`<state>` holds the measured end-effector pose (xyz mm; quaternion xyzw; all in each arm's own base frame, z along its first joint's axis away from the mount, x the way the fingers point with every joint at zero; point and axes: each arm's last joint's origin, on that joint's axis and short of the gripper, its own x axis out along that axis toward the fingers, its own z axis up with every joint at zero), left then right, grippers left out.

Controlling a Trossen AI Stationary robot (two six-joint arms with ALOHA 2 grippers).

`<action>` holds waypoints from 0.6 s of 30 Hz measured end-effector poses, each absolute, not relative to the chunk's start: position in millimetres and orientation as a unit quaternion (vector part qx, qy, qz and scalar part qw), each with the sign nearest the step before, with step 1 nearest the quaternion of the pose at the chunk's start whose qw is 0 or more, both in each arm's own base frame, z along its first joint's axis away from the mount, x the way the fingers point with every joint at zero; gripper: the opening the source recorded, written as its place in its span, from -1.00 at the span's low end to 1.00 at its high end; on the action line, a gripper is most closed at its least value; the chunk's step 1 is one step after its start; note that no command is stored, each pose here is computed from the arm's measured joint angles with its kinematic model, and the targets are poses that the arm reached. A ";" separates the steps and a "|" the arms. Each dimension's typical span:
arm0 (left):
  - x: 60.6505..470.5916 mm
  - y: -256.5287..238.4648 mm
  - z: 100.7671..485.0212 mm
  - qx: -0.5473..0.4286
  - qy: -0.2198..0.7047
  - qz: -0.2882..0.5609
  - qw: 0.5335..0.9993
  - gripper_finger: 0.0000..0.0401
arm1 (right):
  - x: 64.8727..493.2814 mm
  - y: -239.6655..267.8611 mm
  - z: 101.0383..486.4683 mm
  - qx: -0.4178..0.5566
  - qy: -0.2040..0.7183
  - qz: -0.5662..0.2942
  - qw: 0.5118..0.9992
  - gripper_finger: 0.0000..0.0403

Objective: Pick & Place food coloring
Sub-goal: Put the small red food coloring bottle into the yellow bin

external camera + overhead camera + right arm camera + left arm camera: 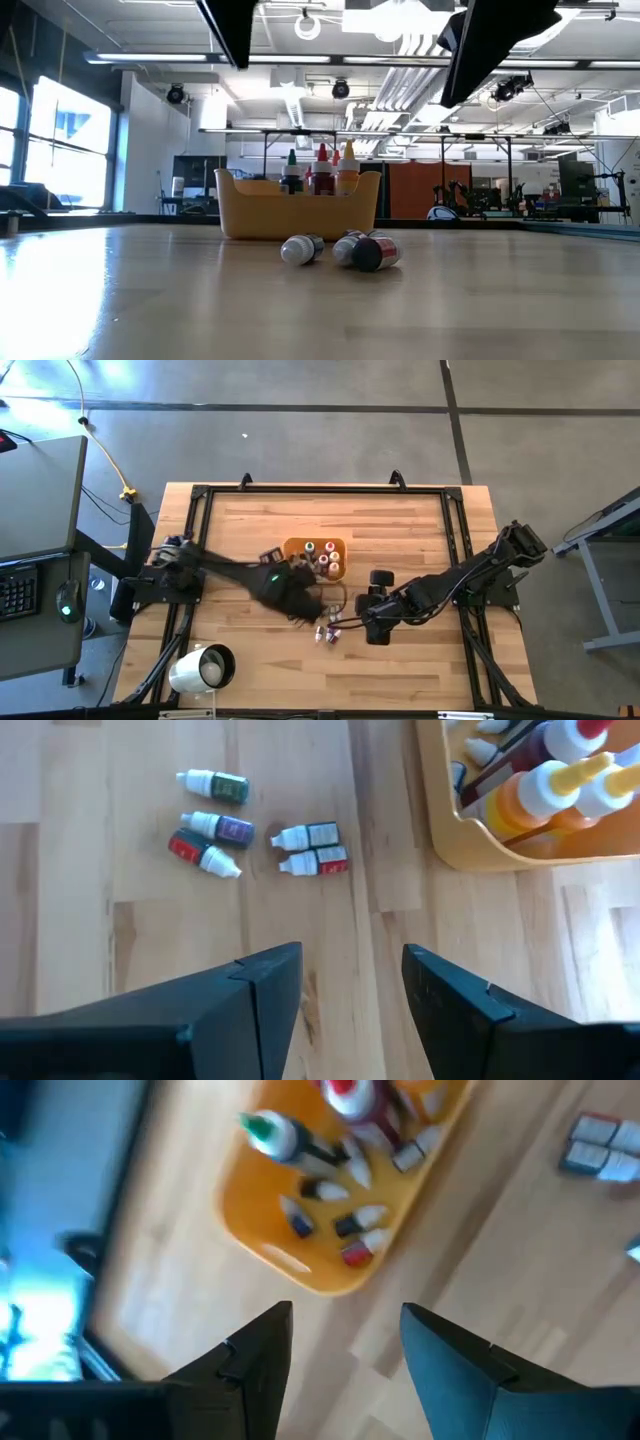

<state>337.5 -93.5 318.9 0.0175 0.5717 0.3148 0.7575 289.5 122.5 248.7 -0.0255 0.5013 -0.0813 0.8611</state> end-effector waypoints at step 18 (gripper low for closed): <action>249.2 -167.0 251.7 0.060 0.481 0.244 0.840 -0.08 | 313.9 133.1 235.2 -0.067 0.455 -0.038 0.887 -0.17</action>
